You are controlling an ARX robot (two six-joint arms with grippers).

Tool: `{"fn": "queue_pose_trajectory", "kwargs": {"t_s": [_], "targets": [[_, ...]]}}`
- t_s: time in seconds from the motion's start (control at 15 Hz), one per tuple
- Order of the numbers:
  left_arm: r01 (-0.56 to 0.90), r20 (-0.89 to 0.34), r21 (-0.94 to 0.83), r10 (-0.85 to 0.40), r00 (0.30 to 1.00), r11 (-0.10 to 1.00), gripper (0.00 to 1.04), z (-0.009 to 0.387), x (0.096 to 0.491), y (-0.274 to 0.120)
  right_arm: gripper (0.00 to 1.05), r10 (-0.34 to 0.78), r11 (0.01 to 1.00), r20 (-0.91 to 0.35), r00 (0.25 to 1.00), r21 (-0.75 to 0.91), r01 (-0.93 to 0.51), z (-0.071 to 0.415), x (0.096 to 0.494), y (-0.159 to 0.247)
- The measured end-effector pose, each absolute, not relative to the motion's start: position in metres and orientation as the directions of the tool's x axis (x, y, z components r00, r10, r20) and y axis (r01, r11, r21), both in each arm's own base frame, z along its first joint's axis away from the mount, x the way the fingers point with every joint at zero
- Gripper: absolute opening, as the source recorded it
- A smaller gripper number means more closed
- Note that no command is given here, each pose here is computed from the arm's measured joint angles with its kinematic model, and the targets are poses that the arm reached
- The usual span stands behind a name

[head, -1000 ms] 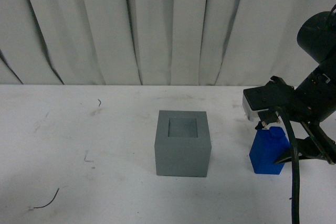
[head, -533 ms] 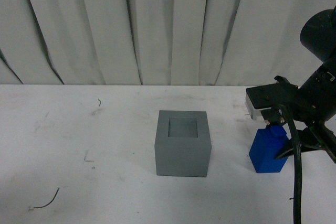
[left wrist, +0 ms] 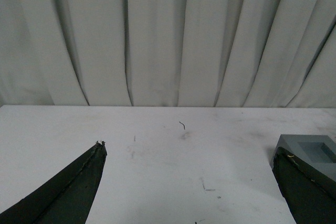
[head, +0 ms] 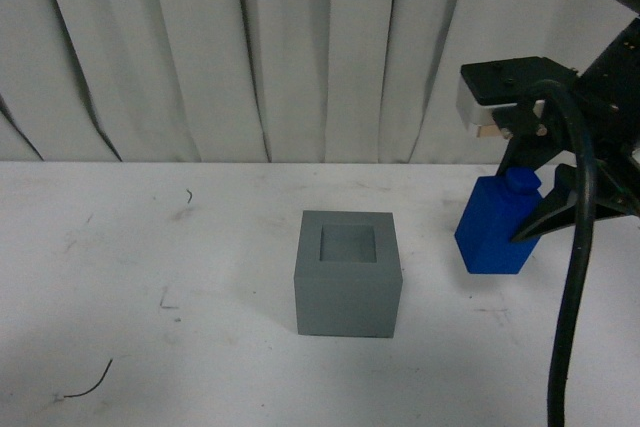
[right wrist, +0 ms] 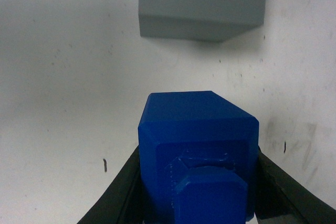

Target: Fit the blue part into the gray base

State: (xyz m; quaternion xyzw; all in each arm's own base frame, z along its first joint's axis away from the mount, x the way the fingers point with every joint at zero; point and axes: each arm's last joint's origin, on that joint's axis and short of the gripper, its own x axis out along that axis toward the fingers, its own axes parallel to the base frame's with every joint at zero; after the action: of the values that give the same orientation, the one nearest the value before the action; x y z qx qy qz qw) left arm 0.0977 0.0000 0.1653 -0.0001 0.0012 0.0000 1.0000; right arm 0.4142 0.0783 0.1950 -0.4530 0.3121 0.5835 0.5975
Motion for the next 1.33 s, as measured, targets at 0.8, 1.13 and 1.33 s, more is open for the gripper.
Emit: {"fn": "queue_pose_trajectory", "kwargs": {"t_s": [0.8,1.13,1.33], "targets": [[0.000,-0.002,0.000,0.000,1.000,1.000,0.98,0.165,0.098,0.000,0.47,0.401,-0.168,-0.915,0.039,-0.115,-0.979,0.200,0.436,0.186],[0.000,-0.003,0.000,0.000,1.000,1.000,0.98,0.165,0.098,0.000,0.47,0.410,-0.077,-0.910,0.052,-0.092,-0.993,0.197,0.436,0.195],[0.000,-0.002,0.000,0.000,1.000,1.000,0.98,0.165,0.098,0.000,0.47,0.395,-0.055,-0.917,0.052,-0.080,-0.995,0.196,0.436,0.195]]}}
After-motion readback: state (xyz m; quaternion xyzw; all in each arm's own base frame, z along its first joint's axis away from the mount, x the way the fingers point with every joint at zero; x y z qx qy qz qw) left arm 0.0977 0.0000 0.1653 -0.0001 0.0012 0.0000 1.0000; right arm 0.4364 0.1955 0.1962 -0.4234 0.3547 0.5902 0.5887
